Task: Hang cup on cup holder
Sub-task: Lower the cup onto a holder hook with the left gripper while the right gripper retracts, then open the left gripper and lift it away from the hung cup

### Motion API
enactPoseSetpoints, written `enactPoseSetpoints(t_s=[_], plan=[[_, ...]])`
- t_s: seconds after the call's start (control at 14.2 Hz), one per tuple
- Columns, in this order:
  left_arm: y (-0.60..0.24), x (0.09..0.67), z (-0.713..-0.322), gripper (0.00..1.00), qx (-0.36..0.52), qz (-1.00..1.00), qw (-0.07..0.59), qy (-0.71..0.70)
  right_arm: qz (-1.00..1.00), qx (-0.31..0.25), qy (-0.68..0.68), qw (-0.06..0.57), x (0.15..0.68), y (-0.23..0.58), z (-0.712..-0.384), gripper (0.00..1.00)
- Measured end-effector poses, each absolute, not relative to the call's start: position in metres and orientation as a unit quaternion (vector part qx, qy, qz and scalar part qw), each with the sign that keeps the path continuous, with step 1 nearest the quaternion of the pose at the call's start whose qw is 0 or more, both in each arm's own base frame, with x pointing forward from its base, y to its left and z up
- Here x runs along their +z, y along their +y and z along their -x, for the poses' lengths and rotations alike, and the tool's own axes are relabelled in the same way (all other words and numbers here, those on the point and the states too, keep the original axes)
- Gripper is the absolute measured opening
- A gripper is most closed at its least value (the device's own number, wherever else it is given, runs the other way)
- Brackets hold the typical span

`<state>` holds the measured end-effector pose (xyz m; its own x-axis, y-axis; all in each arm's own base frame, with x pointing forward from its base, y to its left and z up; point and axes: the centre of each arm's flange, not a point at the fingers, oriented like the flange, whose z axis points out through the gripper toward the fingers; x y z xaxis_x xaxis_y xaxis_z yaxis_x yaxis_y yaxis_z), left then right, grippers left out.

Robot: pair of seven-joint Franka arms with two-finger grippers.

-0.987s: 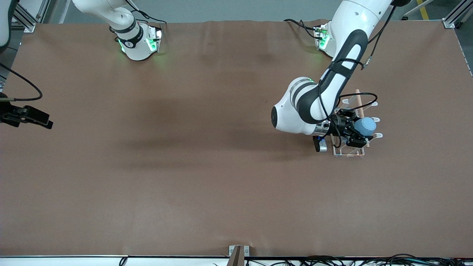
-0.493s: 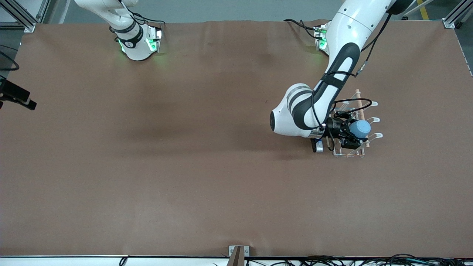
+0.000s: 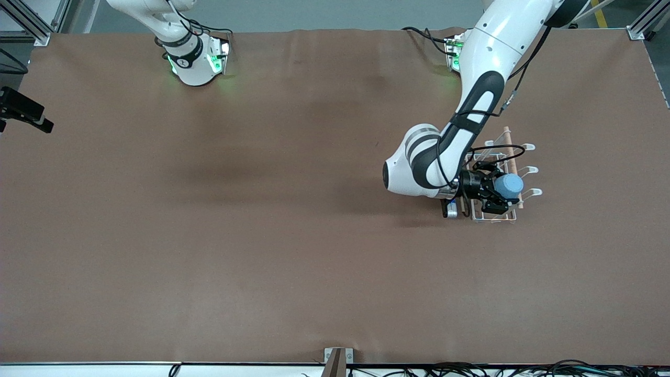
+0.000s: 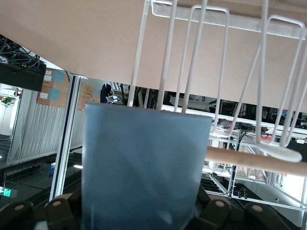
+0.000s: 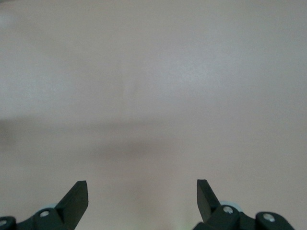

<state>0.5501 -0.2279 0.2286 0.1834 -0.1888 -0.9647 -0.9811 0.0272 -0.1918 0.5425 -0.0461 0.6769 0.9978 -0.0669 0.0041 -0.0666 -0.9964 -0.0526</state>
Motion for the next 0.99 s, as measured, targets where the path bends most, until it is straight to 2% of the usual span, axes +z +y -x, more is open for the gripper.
enactPoseSetpoints(t_s=[0.07,0.28,0.56,0.99], plan=[[-0.227,0.227,-0.550,0.76,0.388,0.580,0.509,0.503,0.999,-0.002,0.036,0.026,0.676,-0.049,-0.542,1.00],[-0.228,0.226,-0.550,0.99,0.376,0.591,0.518,0.491,0.999,0.007,0.037,0.027,0.669,-0.050,-0.542,1.00],[-0.233,0.242,-0.561,1.00,0.353,0.615,0.523,0.474,0.998,0.010,0.048,0.026,0.666,-0.063,-0.541,1.00],[-0.257,0.358,-0.596,1.00,0.262,0.757,0.435,0.412,1.000,0.013,0.026,0.010,0.664,-0.040,-0.543,1.00]])
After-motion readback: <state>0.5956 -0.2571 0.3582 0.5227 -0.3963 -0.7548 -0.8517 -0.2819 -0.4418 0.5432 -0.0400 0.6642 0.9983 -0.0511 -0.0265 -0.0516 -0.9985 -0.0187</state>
